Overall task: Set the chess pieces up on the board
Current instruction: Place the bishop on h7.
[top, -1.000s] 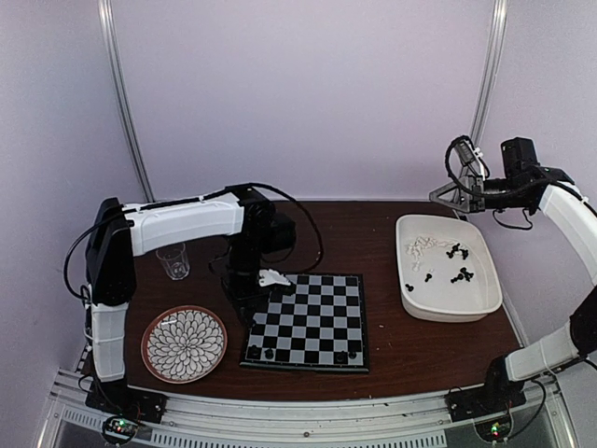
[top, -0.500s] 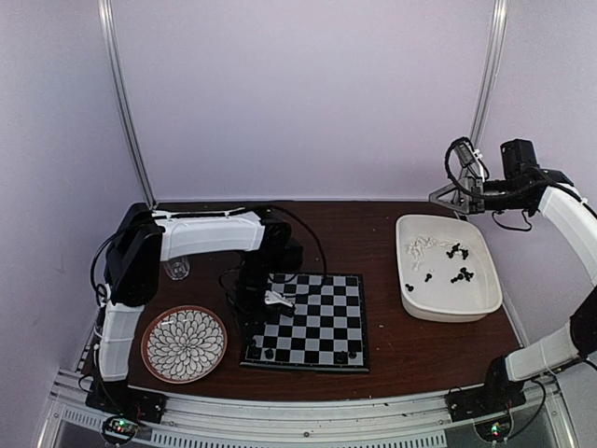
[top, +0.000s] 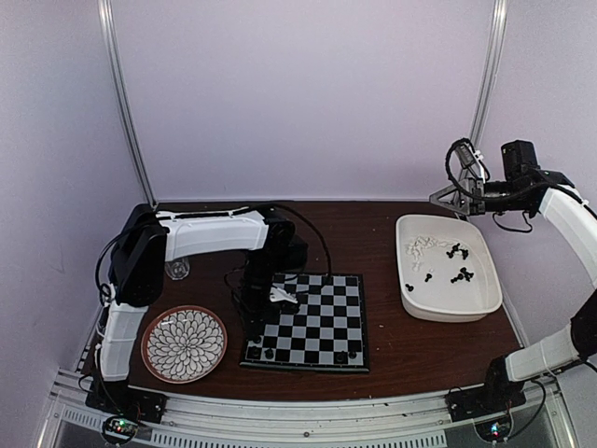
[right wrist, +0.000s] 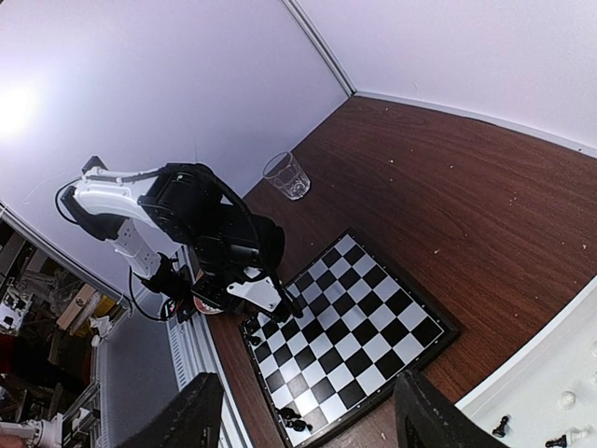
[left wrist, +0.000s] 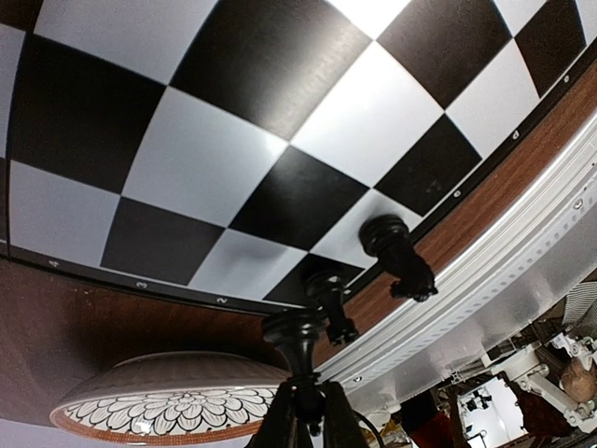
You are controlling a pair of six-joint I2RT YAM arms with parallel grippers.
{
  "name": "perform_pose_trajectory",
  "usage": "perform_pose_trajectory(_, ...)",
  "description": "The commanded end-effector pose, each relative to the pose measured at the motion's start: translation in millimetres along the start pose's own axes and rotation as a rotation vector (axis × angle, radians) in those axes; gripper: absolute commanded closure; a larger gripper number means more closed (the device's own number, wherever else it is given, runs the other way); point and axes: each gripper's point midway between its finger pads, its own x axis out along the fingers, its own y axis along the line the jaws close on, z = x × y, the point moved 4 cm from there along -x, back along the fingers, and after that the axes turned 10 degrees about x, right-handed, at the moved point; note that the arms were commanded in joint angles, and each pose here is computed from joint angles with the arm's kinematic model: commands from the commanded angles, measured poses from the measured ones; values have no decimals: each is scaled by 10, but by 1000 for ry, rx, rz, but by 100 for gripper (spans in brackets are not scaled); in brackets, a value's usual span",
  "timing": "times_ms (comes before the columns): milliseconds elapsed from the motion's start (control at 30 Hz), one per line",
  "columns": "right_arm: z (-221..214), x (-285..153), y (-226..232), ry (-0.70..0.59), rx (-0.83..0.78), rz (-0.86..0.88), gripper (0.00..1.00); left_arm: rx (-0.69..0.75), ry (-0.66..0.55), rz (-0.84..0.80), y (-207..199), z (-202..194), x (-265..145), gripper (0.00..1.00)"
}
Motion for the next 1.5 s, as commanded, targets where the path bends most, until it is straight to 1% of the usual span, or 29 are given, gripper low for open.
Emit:
perform_pose_trajectory(0, 8, -28, 87, -12, -18, 29, 34, -9, 8, 19, 20, -18, 6, 100)
perform_pose_trajectory(233, -12, -44, 121, -13, -23, 28, 34, -10, 8, 56, 102, 30, -10, 100)
perform_pose_trajectory(433, -9, -42, 119, -13, -25, 29, 34, -24, 22, 48, 167, 46, 42, 100)
perform_pose_trajectory(667, -10, -42, 118, -13, -24, 29, 34, -21, 10, 30, 179, 122, 54, 100)
perform_pose_trajectory(1000, -11, -40, 122, -12, -25, 31, 34, -26, 25, 41, 192, 94, 77, 96)
perform_pose_trajectory(1100, -8, -43, 125, -13, -25, 32, 34, -27, 26, 47, 199, 93, 73, 91)
perform_pose_trajectory(1300, -15, -50, 138, -13, -26, 31, 34, -24, 12, 52, 180, 76, 23, 73)
perform_pose_trajectory(1400, -5, -50, 140, -13, -27, 32, 34, -19, -6, 65, 160, 40, -47, 69)
perform_pose_trajectory(1467, 3, -54, 150, -13, -30, 33, 34, -13, -32, 88, 138, -3, -151, 69)
